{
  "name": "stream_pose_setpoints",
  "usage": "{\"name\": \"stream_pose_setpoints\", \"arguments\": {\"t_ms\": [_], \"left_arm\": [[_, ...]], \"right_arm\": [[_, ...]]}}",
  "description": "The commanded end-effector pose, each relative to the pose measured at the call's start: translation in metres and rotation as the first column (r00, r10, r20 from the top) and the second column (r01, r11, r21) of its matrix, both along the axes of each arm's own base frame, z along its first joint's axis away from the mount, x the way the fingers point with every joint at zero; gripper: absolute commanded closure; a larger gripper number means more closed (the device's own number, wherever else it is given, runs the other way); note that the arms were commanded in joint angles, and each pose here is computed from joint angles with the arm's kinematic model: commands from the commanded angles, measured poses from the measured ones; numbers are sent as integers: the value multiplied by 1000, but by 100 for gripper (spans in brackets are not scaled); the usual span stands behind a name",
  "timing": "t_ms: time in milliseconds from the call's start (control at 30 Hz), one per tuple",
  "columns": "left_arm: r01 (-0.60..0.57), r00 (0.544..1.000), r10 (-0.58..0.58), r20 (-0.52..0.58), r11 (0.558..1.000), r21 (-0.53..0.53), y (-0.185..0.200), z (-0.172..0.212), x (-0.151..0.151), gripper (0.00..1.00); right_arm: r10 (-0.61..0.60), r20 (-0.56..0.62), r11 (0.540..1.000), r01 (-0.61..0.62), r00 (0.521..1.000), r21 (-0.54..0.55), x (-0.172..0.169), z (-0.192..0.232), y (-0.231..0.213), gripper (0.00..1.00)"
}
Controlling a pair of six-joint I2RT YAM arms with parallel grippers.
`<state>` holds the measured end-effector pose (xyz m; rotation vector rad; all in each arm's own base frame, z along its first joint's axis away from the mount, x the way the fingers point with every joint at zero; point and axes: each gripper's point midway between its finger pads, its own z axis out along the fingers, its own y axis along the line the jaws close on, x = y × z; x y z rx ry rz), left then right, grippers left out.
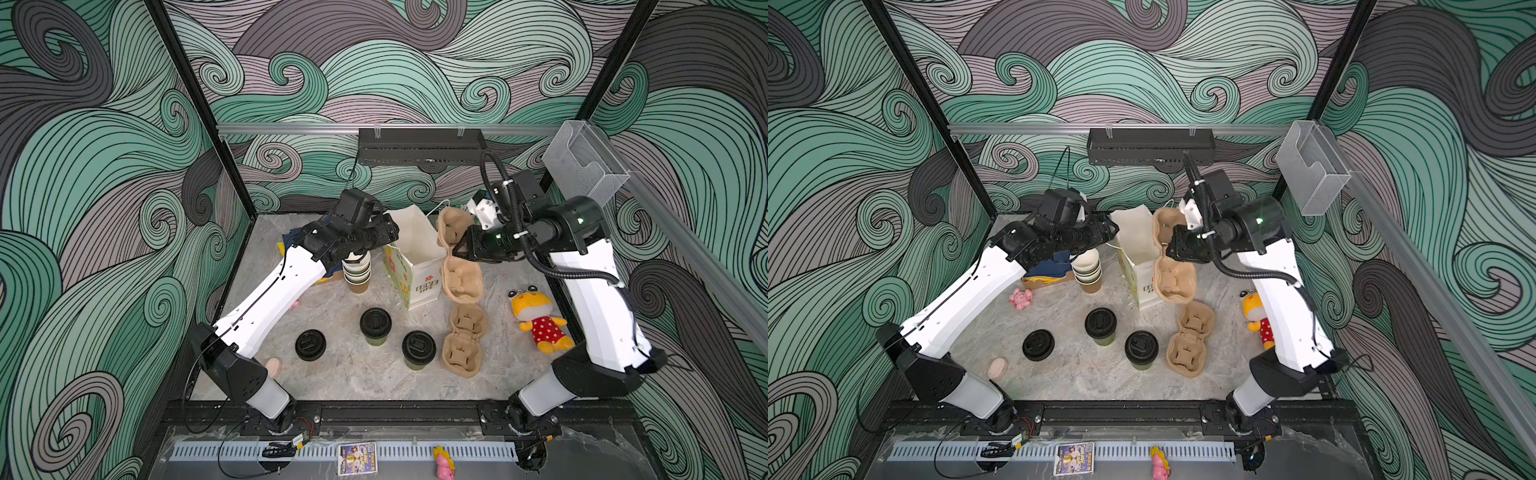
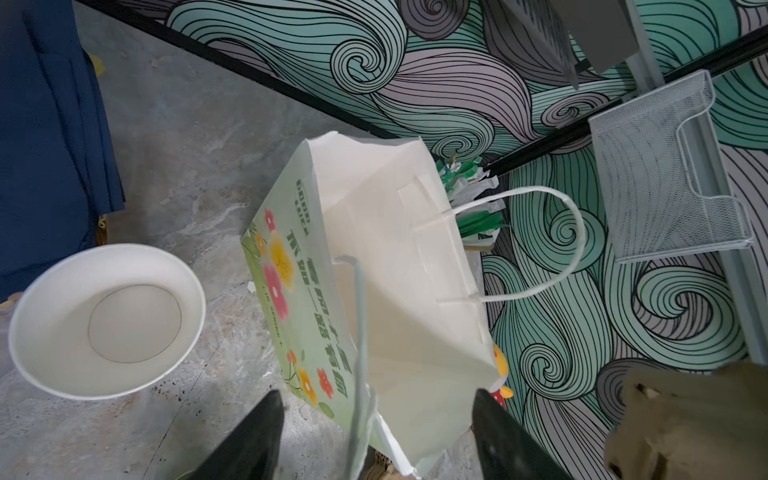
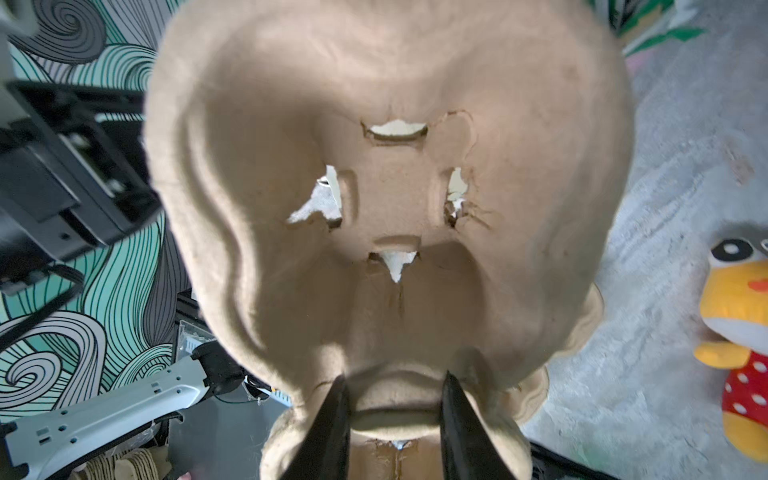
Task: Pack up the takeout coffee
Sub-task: 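Carry the pulp carrier over the bag opening with the right gripper while left holds bag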
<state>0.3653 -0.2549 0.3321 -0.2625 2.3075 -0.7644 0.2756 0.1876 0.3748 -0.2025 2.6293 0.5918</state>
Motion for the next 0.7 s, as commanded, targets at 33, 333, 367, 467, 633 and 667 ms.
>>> {"name": "stream_pose_setpoints", "arguments": {"t_ms": [33, 333, 367, 467, 633, 667], "left_arm": [[-21, 999, 21, -29, 1000, -14, 8, 0, 3, 37], [74, 997, -75, -30, 995, -61, -7, -3, -5, 81], [82, 996, -84, -34, 994, -66, -9, -3, -6, 84], [104, 993, -108, -45, 991, -83, -13, -5, -11, 92], [136, 988, -143, -51, 984, -119, -18, -3, -18, 100], [142, 987, -150, -56, 982, -126, -19, -2, -20, 100]], "right_arm": [[37, 35, 999, -38, 999, 17, 21, 9, 17, 76], [-8, 94, 998, 3, 996, 58, 87, 1, 49, 75], [-14, 105, 998, 7, 994, 70, 93, 1, 52, 76], [-34, 124, 996, 24, 992, 82, 110, -3, 59, 76], [-50, 135, 999, 47, 990, 18, 131, -23, 59, 76], [-49, 136, 999, 49, 990, 1, 134, -28, 58, 76]]}}
